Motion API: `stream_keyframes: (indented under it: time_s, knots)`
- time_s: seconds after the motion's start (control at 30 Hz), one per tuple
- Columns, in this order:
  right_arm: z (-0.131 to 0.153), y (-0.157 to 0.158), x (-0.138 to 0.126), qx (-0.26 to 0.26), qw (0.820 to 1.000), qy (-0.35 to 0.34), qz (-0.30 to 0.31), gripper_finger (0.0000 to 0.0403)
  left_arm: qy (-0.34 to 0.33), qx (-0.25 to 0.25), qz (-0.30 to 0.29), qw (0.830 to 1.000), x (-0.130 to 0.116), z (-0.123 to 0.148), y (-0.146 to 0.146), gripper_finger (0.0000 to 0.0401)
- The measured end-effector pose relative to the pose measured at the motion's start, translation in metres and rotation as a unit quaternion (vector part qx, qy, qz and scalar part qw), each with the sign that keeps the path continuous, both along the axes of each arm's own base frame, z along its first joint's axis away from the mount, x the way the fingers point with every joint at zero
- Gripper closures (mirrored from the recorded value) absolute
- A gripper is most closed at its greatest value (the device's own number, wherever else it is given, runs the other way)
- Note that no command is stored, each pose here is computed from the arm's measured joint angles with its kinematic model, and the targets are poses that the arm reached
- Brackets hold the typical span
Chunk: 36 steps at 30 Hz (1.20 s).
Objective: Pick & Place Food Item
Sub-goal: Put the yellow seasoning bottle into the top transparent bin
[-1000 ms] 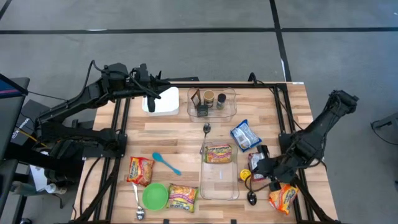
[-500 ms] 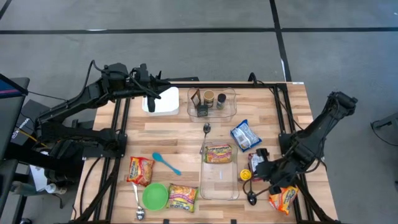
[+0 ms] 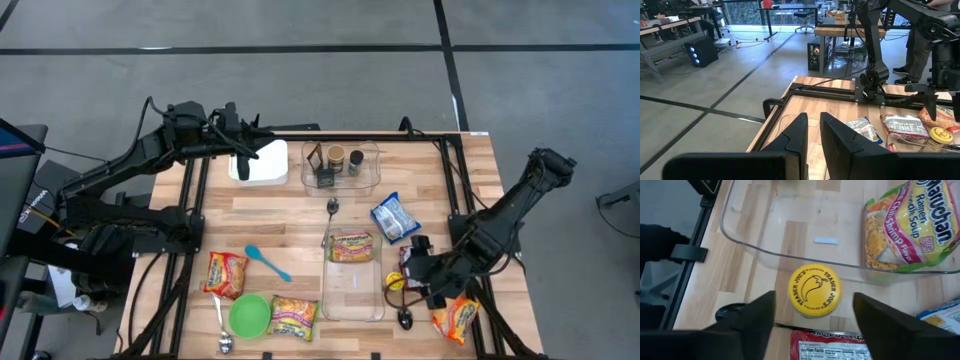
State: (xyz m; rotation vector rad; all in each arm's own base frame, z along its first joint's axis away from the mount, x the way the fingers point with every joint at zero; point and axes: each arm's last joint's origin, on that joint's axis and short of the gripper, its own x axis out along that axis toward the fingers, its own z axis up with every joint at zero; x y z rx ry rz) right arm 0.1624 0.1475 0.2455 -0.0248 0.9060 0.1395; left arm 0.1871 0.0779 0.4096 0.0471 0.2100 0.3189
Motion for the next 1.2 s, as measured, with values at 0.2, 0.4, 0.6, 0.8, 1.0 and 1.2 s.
stream_keyframes:
  time_s: [0.2,0.4,0.6,0.8,1.0,1.2]
  knots:
    - [0.0,-0.003,0.002,-0.001,1.0,0.0,-0.006,0.0088,0.0,0.0,0.0,1.0,0.0,0.0,0.0,0.0358]
    - [0.0,-0.002,0.002,-0.002,1.0,0.0,-0.004,0.0086,0.0,0.0,0.0,1.0,0.0,0.0,0.0,0.0358]
    - [0.0,-0.003,0.002,-0.005,1.0,-0.001,-0.006,0.0087,0.0,0.0,0.0,1.0,0.0,0.0,0.0,0.0358]
    - [-0.001,-0.003,0.002,-0.009,1.0,0.001,-0.005,0.0087,0.0,0.0,0.0,1.0,0.0,0.0,0.0,0.0358]
    - [-0.01,0.0,0.007,-0.026,0.999,0.018,-0.008,0.0087,0.0,0.0,0.0,1.0,0.0,0.0,0.0,0.0358]
    - [-0.029,0.008,0.018,-0.054,0.998,0.043,-0.003,0.0088,0.0,0.0,0.0,1.0,0.0,0.0,0.0,0.0358]
